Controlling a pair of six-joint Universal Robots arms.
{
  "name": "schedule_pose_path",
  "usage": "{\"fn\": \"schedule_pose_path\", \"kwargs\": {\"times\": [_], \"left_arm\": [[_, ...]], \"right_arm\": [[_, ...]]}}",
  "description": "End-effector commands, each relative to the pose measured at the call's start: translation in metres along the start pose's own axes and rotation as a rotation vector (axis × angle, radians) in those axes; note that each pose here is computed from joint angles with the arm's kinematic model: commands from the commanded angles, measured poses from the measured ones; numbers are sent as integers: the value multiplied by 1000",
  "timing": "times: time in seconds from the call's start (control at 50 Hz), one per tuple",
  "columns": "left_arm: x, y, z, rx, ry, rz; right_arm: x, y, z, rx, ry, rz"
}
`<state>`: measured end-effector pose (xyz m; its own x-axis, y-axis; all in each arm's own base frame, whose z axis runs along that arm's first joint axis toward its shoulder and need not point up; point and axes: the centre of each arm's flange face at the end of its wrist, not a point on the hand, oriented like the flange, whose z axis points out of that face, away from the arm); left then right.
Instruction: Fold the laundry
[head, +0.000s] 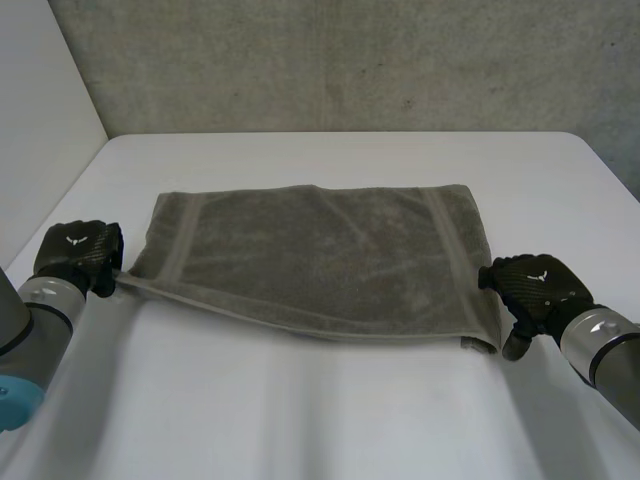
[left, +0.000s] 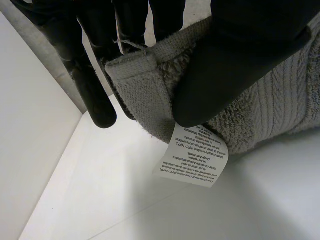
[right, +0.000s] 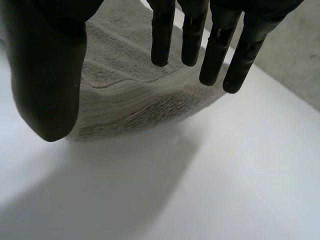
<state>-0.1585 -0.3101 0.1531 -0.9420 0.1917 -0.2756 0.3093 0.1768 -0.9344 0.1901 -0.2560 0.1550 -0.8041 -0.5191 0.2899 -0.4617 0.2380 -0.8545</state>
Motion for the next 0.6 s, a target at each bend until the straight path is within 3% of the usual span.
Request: {"fn": "schedule_pose_path", "kwargs": {"times": [0.02, 0.32, 0.6], "left_arm": [[0, 2, 1, -5, 1, 0], [1, 1, 1, -4, 4, 0], [-2, -3, 2, 11, -9, -2]], "right_arm": [[-1, 0, -1, -9, -14, 109], [-11, 13, 15, 15, -66, 221], [-5, 9, 32, 99, -11, 191]]}}
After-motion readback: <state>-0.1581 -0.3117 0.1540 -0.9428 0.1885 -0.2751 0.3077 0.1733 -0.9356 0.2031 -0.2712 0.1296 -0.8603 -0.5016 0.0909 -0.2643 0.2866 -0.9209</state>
